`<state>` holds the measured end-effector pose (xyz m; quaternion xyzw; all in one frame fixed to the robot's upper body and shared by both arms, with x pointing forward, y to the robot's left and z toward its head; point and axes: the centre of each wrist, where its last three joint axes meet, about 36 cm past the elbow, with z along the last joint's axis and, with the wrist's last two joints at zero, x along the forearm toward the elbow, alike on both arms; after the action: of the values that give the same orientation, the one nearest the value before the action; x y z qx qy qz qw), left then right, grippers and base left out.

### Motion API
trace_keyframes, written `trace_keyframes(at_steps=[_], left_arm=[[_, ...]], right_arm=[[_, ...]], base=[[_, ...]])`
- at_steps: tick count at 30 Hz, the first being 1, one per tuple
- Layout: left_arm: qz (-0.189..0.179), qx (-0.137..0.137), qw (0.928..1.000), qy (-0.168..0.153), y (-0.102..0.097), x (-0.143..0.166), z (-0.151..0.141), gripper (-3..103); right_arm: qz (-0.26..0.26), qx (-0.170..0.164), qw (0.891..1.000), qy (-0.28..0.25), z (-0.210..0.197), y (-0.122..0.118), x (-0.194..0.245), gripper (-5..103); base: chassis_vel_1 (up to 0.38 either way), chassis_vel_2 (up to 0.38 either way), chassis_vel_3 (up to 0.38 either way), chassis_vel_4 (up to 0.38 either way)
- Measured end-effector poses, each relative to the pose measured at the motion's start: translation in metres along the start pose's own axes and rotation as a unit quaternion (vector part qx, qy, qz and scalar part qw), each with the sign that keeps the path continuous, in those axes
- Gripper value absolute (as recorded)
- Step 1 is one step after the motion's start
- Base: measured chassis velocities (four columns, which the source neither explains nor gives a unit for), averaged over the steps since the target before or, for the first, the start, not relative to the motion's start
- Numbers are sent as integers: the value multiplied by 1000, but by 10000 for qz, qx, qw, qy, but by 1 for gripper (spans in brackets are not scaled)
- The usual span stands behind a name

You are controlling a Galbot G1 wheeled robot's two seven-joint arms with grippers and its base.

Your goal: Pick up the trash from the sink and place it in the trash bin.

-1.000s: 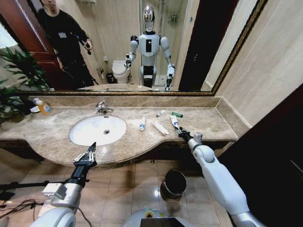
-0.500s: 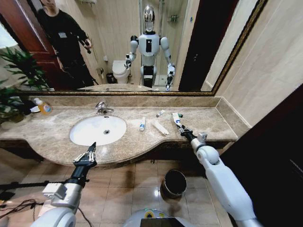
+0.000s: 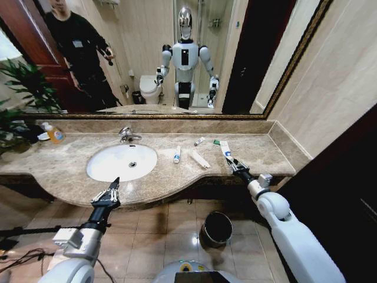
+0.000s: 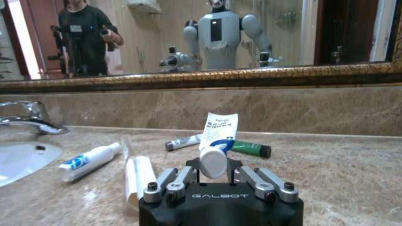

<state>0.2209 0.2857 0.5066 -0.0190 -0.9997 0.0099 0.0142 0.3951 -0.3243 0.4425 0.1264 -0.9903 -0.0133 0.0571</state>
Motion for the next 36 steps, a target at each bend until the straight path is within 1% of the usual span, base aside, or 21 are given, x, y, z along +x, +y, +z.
trace_keyframes(at_steps=[9, 13, 18, 26, 29, 31, 32, 34, 36], left_arm=[[0, 0, 10000, 0, 0, 0, 0, 0], [1, 0, 10000, 0, 0, 0, 0, 0], [0, 0, 10000, 0, 0, 0, 0, 0], [0, 0, 10000, 0, 0, 0, 0, 0], [0, 0, 10000, 0, 0, 0, 0, 0], [0, 0, 10000, 0, 0, 0, 0, 0], [0, 1, 10000, 0, 0, 0, 0, 0], [0, 0, 10000, 0, 0, 0, 0, 0], [0, 0, 10000, 0, 0, 0, 0, 0]], right_arm=[[-7, 35, 9999, 152, 7, 5, 26, 25], [-42, 21, 9997, 246, 15, 13, 45, 25], [-88, -33, 9996, 266, 22, 20, 55, 25], [-218, -154, 9986, 448, 49, 23, 85, 25], [-184, -260, 9981, 535, 70, 22, 108, 25], [-185, -277, 9979, 557, 74, 22, 112, 25], [-197, -318, 9974, 613, 83, 23, 122, 25], [-204, -327, 9973, 629, 87, 24, 126, 25], [-216, -327, 9967, 712, 101, 26, 137, 25]], base=[[0, 0, 0, 0], [0, 0, 0, 0], [0, 0, 0, 0], [0, 0, 0, 0], [0, 0, 0, 0], [0, 0, 0, 0], [0, 0, 0, 0], [0, 0, 0, 0], [0, 0, 0, 0]])
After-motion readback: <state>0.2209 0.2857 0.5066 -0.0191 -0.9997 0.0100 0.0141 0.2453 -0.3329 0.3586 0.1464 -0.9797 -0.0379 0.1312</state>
